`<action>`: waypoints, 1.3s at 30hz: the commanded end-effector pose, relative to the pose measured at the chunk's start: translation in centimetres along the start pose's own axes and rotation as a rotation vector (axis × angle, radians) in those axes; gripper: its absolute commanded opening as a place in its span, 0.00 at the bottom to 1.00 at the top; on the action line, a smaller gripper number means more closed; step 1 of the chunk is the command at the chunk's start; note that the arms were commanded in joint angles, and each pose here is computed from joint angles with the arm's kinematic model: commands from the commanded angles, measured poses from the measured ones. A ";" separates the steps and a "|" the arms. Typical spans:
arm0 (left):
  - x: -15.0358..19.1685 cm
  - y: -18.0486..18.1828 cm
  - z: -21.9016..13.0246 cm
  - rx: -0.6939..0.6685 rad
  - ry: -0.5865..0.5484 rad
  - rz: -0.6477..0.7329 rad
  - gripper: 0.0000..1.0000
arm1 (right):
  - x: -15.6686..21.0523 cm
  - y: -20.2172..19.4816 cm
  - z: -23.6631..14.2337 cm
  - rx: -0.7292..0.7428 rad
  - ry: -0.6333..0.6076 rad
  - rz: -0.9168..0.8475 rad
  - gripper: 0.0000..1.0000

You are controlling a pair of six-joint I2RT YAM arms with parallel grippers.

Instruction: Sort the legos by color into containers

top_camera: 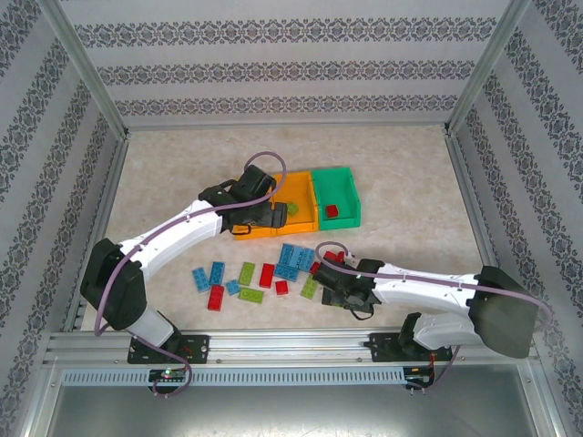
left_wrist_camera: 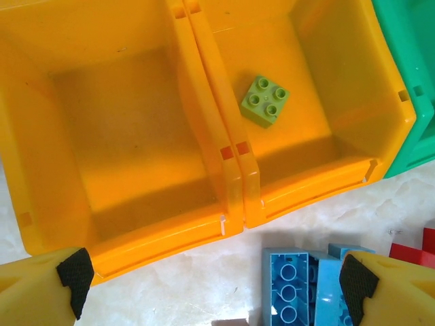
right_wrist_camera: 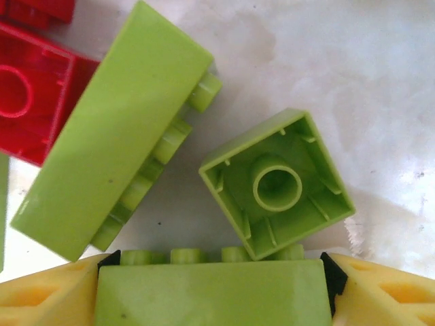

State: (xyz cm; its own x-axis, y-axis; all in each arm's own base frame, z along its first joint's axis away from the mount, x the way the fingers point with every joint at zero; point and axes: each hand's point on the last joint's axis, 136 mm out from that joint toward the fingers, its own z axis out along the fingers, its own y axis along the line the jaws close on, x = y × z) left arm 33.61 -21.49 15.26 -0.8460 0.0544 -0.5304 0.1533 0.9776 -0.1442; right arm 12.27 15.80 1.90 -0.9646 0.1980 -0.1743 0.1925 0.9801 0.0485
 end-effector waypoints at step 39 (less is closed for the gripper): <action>9.9 5.1 0.3 -0.067 0.175 0.024 1.00 | -26.5 17.7 -4.7 -0.249 -0.202 -0.238 0.53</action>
State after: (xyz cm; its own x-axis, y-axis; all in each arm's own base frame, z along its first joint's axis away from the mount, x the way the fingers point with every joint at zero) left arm 26.87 -16.02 9.73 -0.9076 0.0863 -0.4110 0.1252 0.9898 -0.0687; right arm 39.83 27.97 12.41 -0.9056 0.0163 -0.4237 -0.0874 0.9706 0.2241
